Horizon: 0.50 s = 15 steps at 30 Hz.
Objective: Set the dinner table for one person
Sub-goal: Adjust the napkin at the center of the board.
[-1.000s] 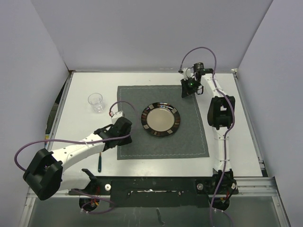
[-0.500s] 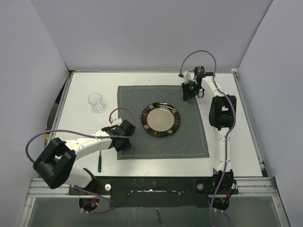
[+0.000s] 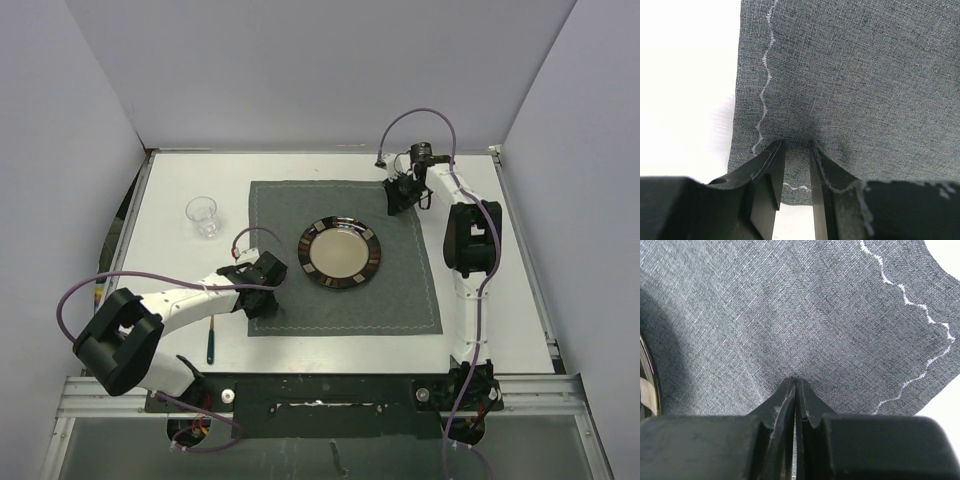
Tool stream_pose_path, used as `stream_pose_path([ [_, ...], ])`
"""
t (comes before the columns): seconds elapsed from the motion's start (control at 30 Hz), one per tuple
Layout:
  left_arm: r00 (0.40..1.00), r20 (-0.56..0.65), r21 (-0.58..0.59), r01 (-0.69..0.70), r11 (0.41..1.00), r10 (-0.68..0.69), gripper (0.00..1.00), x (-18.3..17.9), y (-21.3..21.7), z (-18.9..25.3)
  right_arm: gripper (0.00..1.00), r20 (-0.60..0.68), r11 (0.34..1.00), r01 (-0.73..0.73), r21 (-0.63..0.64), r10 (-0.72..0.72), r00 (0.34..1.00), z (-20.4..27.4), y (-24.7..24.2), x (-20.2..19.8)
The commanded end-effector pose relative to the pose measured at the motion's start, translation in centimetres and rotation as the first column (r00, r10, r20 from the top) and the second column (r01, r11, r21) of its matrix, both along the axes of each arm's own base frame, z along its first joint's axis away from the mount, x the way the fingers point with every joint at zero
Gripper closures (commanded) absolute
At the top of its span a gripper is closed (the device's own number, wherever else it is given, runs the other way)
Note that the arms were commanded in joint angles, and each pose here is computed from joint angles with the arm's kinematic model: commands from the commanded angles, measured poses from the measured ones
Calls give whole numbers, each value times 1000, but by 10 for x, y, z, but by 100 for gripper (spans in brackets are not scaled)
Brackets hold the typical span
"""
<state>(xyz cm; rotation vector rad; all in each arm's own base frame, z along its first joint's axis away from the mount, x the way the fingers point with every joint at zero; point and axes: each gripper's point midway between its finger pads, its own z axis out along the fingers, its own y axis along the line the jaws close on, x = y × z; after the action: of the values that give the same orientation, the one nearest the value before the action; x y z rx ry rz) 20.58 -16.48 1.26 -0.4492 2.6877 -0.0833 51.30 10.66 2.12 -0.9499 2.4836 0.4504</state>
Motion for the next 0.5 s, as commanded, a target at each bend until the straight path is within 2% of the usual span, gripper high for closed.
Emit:
stream_pose_path([
  [0.0,998,-61,-6,4,1000,-5,75,-17,2,-4,100,75,999,-22,-35,24,997,28,-14,-2],
  [0.47,997,-75,-13,3,1000,-4,75,-32,8,2,100,99,997,-30,-74,37,994,21,-36,-6],
])
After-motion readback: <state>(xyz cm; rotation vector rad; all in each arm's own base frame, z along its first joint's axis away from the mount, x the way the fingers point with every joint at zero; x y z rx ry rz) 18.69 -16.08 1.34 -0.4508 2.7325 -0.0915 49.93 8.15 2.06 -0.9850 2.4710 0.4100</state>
